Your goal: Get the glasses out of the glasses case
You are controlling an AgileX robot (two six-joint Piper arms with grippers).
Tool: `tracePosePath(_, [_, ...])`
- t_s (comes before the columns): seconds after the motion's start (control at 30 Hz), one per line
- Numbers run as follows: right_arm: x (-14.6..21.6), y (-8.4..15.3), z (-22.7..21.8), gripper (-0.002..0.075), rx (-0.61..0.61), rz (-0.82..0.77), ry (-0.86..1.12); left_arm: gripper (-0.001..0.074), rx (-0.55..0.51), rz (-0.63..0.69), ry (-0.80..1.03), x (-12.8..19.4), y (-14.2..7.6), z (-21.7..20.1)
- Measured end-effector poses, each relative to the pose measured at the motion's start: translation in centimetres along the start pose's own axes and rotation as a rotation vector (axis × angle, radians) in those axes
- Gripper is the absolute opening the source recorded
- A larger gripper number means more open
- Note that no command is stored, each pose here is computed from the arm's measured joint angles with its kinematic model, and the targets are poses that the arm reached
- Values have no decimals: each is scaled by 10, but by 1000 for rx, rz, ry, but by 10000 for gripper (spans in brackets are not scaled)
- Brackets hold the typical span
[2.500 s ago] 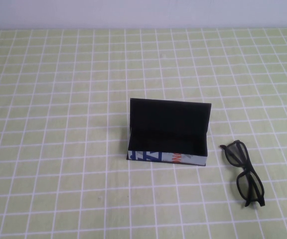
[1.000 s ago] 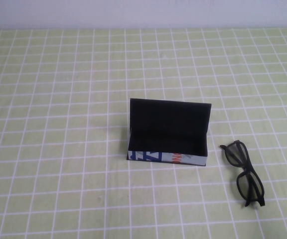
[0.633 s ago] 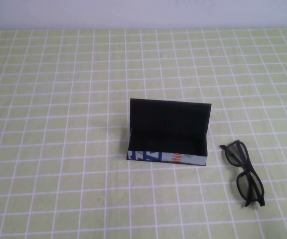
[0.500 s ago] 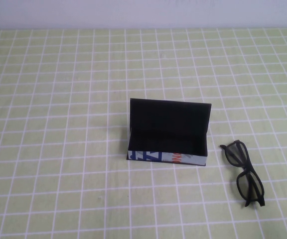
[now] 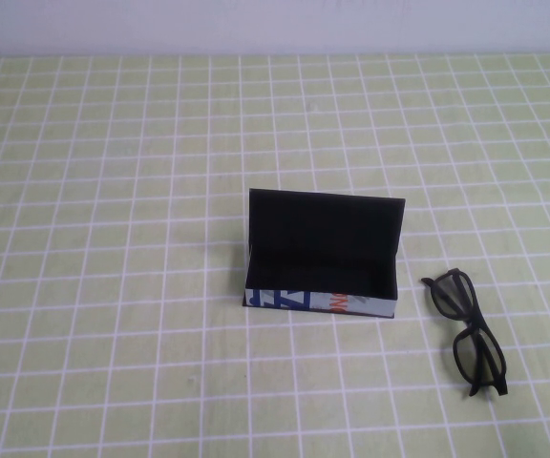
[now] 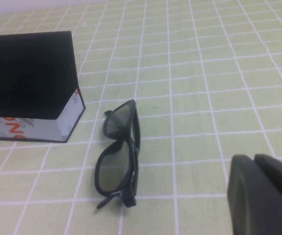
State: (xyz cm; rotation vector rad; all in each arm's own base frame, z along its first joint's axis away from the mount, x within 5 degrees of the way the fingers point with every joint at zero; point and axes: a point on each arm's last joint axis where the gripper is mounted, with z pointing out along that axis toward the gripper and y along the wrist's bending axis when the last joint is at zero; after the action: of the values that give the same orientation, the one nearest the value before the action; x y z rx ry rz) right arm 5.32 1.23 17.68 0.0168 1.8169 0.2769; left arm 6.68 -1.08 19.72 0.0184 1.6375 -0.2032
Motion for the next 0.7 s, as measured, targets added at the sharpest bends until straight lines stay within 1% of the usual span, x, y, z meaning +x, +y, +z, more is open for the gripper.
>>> tracePosePath(0.13, [0,0,0,-18,0,0,0,-4,-19,4,1,0,2,0])
tracePosePath(0.23, [0,0,0,-18,0,0,0,-4,-46,38,-3,-2,4,0])
tracePosePath(0.43, [0,0,0,-18,0,0,0,-4,-51,47,-87,-27,2,-3])
tracePosePath(0.47, [0,0,0,-18,0,0,0,-4,-51,83,-89,-27,2,-3])
tracePosePath(0.7, [0,0,0,-18,0,0,0,-4,-38,91,-78,-5,3,-8])
